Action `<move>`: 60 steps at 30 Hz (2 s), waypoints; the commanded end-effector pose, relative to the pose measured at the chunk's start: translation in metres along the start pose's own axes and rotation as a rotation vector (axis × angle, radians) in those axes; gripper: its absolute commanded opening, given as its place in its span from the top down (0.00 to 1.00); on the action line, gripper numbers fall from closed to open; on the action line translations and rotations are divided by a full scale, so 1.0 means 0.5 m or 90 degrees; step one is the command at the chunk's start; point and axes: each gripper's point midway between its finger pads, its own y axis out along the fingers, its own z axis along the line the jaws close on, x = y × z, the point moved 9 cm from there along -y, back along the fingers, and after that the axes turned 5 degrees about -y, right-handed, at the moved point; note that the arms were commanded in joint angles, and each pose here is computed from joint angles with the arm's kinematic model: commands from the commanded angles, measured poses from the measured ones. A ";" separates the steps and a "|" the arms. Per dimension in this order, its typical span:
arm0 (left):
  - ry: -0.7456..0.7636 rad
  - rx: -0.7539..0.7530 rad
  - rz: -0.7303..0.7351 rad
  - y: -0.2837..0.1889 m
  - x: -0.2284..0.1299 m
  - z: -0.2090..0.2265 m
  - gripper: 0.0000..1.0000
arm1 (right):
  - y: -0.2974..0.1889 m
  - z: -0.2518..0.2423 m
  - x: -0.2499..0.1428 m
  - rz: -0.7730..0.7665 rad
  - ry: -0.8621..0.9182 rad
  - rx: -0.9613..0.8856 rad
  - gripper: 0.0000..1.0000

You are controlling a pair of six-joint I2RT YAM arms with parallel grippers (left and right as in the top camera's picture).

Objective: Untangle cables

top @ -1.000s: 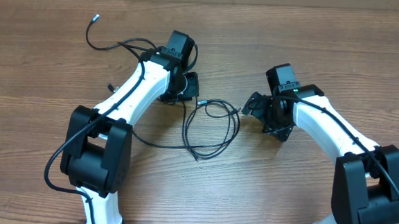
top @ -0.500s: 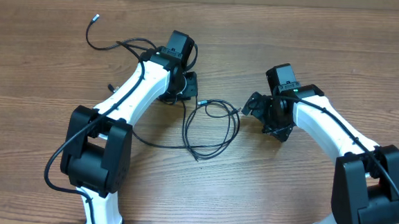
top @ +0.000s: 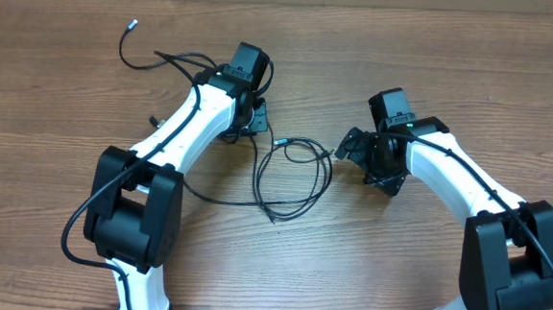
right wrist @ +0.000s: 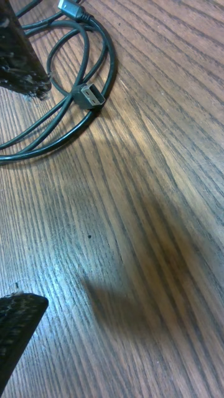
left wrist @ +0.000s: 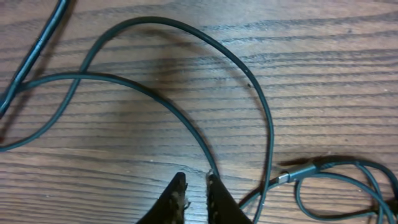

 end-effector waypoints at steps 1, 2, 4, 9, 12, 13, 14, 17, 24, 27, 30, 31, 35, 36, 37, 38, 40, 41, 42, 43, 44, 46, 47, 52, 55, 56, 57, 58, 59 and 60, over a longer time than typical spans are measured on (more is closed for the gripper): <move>0.001 0.014 -0.028 -0.020 0.008 -0.002 0.85 | -0.019 0.009 0.008 -0.017 -0.007 0.016 0.00; 0.001 0.022 -0.033 -0.020 0.009 0.000 0.89 | -0.019 0.009 0.008 -0.017 -0.007 0.016 0.00; 0.001 0.030 -0.039 -0.020 0.011 0.002 0.90 | -0.019 0.009 0.008 -0.017 -0.007 0.016 0.00; 0.001 0.037 -0.043 -0.020 0.012 0.004 0.95 | -0.019 0.009 0.008 -0.017 -0.007 0.016 0.00; 0.001 0.036 -0.045 -0.020 0.013 0.003 0.95 | -0.019 0.009 0.008 -0.017 -0.007 0.016 0.00; 0.001 0.036 -0.045 -0.020 0.013 0.003 0.95 | -0.019 0.009 0.008 -0.017 -0.007 0.016 0.00; 0.001 0.036 -0.045 -0.020 0.013 0.003 0.95 | -0.019 0.009 0.008 -0.017 -0.007 0.016 0.00; 0.000 0.035 -0.047 -0.020 0.014 0.003 0.96 | -0.019 0.009 0.008 -0.017 -0.007 0.016 0.00; 0.000 0.034 -0.052 -0.021 0.016 0.002 0.95 | -0.019 0.009 0.008 -0.017 -0.007 0.016 0.00; 0.000 0.037 -0.054 -0.021 0.016 0.003 0.95 | -0.019 0.009 0.008 -0.017 -0.007 0.016 0.00; 0.000 0.038 -0.054 -0.021 0.016 0.003 0.96 | -0.019 0.009 0.008 -0.017 -0.007 0.016 0.00; 0.000 0.038 -0.054 -0.021 0.016 0.003 0.96 | -0.019 0.009 0.008 -0.017 -0.007 0.016 0.00; 0.000 0.038 -0.054 -0.021 0.016 0.003 0.96 | -0.019 0.009 0.008 -0.017 -0.007 0.016 0.00; 0.000 0.038 -0.054 -0.021 0.016 0.003 0.96 | -0.019 0.009 0.008 -0.017 -0.007 0.016 0.00; 0.000 0.038 -0.054 -0.021 0.016 0.003 0.96 | -0.019 0.009 0.008 -0.017 -0.007 0.016 0.00; 0.000 0.038 -0.054 -0.021 0.016 0.003 0.96 | -0.019 0.009 0.008 -0.017 -0.007 0.016 0.00; 0.000 0.038 -0.054 -0.021 0.016 0.003 0.96 | -0.019 0.009 0.008 -0.017 -0.007 0.016 0.00; 0.000 0.038 -0.054 -0.021 0.016 0.003 0.95 | -0.019 0.009 0.008 -0.017 -0.006 0.016 0.00; 0.000 0.037 -0.054 -0.021 0.016 0.003 0.95 | -0.019 0.009 0.008 -0.017 -0.007 0.016 0.00; 0.000 0.036 -0.053 -0.021 0.016 0.002 0.96 | -0.019 0.009 0.008 -0.017 -0.007 0.016 0.00; 0.000 0.035 -0.052 -0.021 0.016 0.002 0.96 | -0.019 0.009 0.008 -0.017 -0.007 0.016 0.00; 0.000 0.032 -0.050 -0.021 0.015 0.001 0.96 | -0.019 0.009 0.008 -0.017 -0.007 0.016 0.00; 0.000 0.032 -0.050 -0.021 0.015 0.001 0.96 | -0.019 0.009 0.008 -0.017 -0.006 0.016 0.00; 0.000 0.032 -0.050 -0.021 0.015 0.001 0.96 | -0.019 0.009 0.008 -0.017 -0.007 0.016 0.00; 0.000 0.032 -0.050 -0.021 0.015 0.001 0.96 | -0.019 0.009 0.008 -0.017 -0.007 0.016 0.00; 0.000 0.032 -0.050 -0.021 0.015 0.001 0.96 | -0.019 0.009 0.008 -0.017 -0.007 0.016 0.00; 0.000 0.031 -0.050 -0.021 0.015 0.001 0.96 | -0.019 0.009 0.008 -0.017 -0.007 0.016 0.00; 0.000 0.032 -0.050 -0.021 0.015 0.001 0.96 | -0.019 0.009 0.008 -0.017 -0.007 0.016 0.00; 0.000 0.032 -0.050 -0.020 0.015 0.001 0.96 | -0.019 0.009 0.008 -0.017 -0.007 0.016 0.00; 0.000 0.032 -0.050 -0.020 0.015 0.001 0.96 | -0.019 0.009 0.008 -0.017 -0.007 0.016 0.00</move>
